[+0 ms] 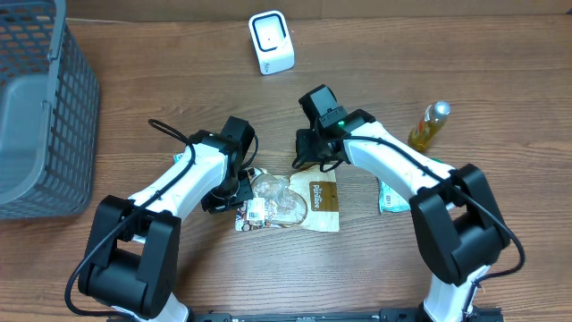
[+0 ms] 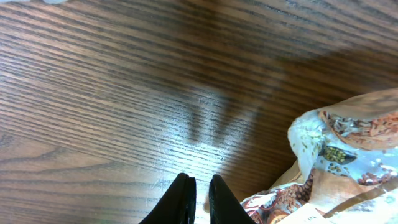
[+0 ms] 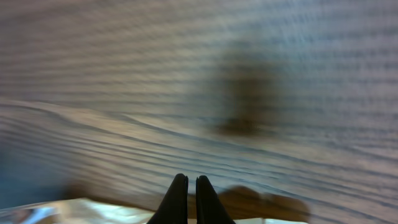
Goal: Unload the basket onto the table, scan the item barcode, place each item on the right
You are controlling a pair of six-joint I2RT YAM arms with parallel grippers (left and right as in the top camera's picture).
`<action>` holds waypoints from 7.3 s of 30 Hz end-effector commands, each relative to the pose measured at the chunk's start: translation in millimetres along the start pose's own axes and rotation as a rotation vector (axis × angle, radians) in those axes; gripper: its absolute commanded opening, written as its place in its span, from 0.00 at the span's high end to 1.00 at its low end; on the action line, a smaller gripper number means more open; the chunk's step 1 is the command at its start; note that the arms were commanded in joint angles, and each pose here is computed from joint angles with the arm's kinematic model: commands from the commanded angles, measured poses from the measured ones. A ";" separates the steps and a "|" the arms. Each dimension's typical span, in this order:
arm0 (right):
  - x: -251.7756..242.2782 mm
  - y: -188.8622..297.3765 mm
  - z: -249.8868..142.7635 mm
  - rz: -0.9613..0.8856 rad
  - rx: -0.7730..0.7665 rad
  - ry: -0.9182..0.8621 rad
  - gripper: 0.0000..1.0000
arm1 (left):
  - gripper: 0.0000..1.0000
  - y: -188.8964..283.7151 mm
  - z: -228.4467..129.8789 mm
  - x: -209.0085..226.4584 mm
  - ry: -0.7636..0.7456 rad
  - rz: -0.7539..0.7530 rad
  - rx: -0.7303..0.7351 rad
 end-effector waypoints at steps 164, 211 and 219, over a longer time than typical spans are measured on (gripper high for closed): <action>-33.4 4.6 -69.8 -0.054 0.176 -0.107 0.04 | 0.34 -3.3 25.0 -12.2 -0.164 -0.255 -0.142; 4.5 -9.4 -85.2 0.598 0.316 -0.087 0.57 | 0.31 -3.3 24.9 -12.2 -0.172 -0.255 -0.143; -1.0 -9.4 -80.0 0.599 0.296 -0.063 0.69 | 0.30 -3.3 25.0 -12.2 -0.172 -0.255 -0.143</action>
Point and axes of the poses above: each gripper's point midway between its finger pads, its own y axis back along the fingers, its own x axis along the line the jaws close on, z = x × y, the point moved 9 cm from there along y, back along the fingers, and after that the axes turned 13 degrees about -y, right-handed, at the moved point
